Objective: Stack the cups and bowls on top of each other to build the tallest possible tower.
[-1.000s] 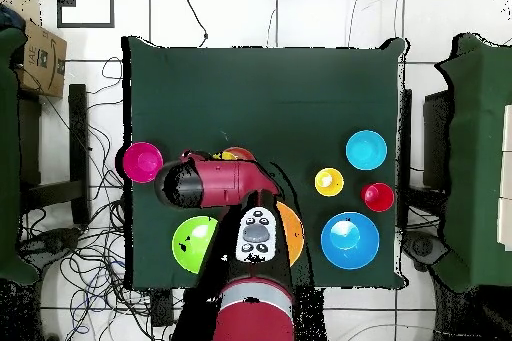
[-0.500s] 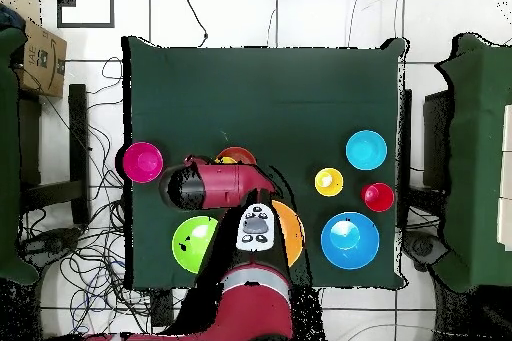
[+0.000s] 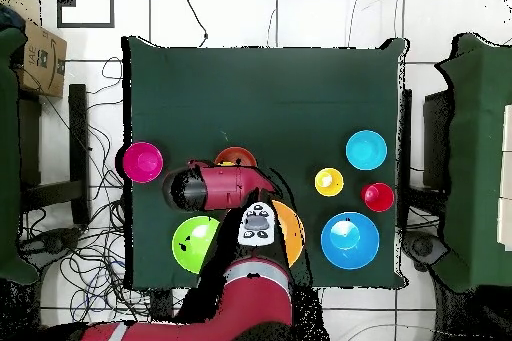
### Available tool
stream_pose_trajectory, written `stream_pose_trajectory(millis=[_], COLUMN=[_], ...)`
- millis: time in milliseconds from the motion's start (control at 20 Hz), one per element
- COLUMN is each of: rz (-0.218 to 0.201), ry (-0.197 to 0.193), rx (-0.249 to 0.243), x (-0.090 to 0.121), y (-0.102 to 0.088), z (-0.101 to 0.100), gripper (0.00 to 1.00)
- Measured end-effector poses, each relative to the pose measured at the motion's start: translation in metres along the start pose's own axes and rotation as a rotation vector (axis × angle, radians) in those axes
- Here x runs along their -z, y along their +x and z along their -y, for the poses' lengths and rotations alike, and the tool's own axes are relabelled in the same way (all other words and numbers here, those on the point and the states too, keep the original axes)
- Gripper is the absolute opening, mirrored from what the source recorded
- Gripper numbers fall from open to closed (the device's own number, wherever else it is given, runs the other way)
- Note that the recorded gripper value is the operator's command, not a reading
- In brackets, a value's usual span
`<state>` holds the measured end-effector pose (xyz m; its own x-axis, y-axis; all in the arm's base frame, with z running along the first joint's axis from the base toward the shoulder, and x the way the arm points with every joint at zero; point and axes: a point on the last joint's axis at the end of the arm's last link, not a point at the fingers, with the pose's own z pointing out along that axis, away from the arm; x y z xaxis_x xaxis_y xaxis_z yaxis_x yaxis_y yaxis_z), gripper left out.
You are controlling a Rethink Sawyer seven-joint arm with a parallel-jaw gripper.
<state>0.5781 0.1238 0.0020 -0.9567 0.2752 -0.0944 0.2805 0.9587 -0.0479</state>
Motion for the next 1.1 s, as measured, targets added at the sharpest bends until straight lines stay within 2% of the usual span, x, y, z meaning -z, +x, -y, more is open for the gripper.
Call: stream_pose_trajectory(millis=[1100], rz=[0.000], ry=[0.012], rx=[-0.013], x=[-0.003], y=[-0.006], z=[0.025], gripper=[0.00])
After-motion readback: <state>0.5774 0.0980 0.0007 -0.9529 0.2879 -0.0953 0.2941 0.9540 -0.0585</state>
